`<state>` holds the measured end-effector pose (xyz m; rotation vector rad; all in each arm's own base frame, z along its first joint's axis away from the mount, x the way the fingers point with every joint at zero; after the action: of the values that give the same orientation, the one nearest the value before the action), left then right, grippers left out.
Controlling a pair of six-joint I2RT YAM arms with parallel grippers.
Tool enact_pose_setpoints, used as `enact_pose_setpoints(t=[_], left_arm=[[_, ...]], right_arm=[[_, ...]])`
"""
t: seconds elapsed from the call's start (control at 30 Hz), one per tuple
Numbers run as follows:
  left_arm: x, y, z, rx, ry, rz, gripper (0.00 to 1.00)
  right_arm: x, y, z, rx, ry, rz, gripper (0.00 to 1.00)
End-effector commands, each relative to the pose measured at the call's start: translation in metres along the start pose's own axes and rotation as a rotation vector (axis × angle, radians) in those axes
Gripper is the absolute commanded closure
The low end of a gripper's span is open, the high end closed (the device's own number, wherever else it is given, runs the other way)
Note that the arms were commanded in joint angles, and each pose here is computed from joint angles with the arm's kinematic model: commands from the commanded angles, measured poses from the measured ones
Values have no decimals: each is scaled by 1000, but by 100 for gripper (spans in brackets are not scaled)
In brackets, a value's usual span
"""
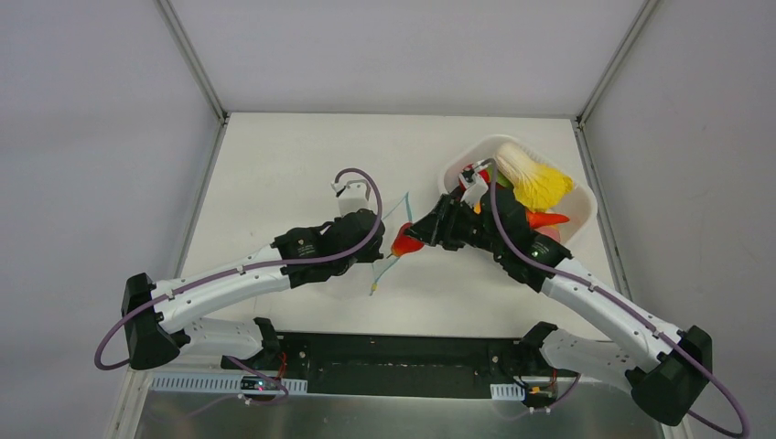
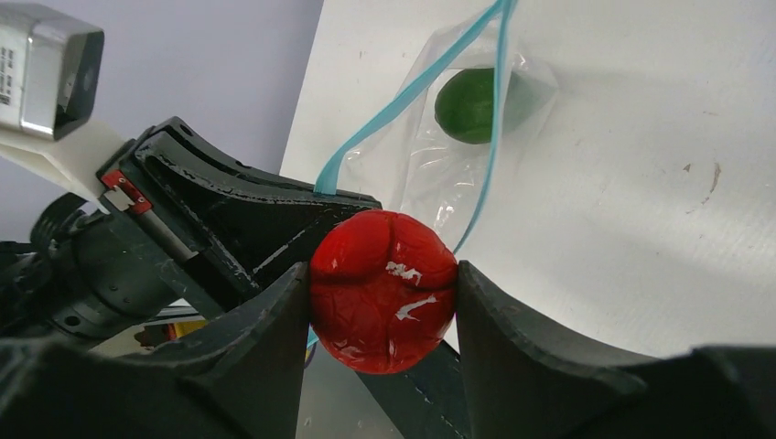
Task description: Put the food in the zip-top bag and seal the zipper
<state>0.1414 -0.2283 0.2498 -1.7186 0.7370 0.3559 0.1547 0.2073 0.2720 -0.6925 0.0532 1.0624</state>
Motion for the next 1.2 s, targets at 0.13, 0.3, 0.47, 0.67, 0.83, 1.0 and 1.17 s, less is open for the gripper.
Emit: enact_pose_setpoints(t=[0.13, 0.3, 0.47, 0.67, 0.83, 1.0, 1.17], left_arm=[[-10, -14, -10, -16, 96, -26, 100], [-13, -18, -11, -24, 123, -45, 100], [-19, -23, -6, -38, 121, -83, 100], [-26, -28, 2, -70, 121, -150, 100], [-29, -29, 9, -75, 101, -172, 100], [-30, -28, 12, -66, 79, -169, 100], [-31, -27, 14, -52, 63, -151, 100]], right_arm=[[9, -12, 30, -155, -10, -112, 55], [10, -13, 38, -216, -8, -131, 49], [10, -10, 41, -280, 1, -68, 29], [-2, -10, 59, -292, -136, -40, 17], [-26, -18, 71, -310, -177, -120, 16], [-50, -36, 64, -344, -55, -325, 14], [-59, -61, 27, -381, 345, -545, 8]])
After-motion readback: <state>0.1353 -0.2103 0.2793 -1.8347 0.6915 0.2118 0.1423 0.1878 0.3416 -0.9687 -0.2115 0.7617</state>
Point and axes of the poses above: each gripper's point midway between its finger pads, its own x axis out along the fingers, its own z axis along the line the jaws close on, y = z × x, the point moved 9 cm from there along -x, back along the fingers, and after that the axes turned 3 degrees about x, right-handed, at the moved point
